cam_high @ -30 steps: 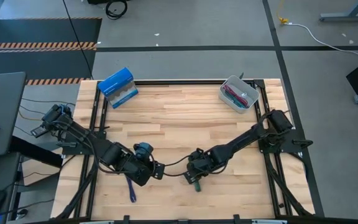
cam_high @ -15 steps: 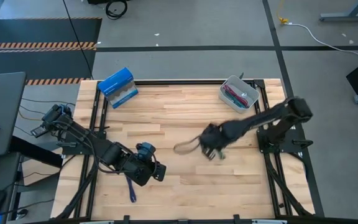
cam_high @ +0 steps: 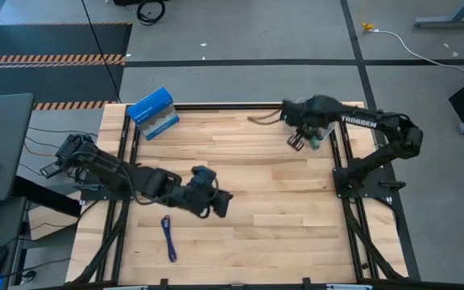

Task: Pick and place USB-C Cables
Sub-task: Put the ziptied green USB charger cable into the bin, then move the bin to the center of the table

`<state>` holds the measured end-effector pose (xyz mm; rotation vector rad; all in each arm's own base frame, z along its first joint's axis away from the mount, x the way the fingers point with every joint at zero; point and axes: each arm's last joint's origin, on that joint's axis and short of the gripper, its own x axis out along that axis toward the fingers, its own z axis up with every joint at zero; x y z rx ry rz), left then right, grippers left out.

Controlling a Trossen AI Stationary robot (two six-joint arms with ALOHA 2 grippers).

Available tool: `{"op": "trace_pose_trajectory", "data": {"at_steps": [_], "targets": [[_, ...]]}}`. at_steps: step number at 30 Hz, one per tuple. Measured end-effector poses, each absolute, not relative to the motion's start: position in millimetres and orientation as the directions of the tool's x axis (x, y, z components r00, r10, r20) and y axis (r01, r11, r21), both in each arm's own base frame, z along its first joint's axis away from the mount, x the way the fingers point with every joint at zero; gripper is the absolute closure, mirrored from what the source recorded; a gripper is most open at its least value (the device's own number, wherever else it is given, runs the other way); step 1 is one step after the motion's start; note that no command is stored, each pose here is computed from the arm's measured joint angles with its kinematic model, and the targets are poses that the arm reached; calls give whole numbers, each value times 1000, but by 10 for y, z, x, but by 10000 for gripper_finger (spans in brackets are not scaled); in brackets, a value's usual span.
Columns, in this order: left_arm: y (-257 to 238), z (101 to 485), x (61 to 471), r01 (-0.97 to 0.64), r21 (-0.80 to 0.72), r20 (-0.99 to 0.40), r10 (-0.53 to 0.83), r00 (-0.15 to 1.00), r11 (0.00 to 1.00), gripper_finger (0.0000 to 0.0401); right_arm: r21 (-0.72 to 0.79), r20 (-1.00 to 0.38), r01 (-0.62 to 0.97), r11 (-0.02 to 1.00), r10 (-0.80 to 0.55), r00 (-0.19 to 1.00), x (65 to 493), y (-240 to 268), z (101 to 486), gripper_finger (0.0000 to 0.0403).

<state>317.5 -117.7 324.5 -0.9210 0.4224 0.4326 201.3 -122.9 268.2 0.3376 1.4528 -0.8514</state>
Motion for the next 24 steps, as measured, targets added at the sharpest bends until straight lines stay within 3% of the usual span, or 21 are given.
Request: {"op": "trace_pose_trajectory", "data": {"at_steps": [10, 19, 24], "targets": [[-860, 3377, 3359, -461, -705, -399, 236, 886, 538, 301, -351, -927, 639, 684, -348, -137, 1736, -1873, 2610, 377], [-838, 3377, 3366, -462, -709, -400, 235, 886, 533, 301, -331, -942, 625, 707, -282, -179, 1666, -2084, 2444, 262], [-838, 3377, 3366, -462, -720, -400, 235, 886, 518, 301, -334, -940, 645, 687, -293, -175, 1655, -2092, 2460, 220]]}}
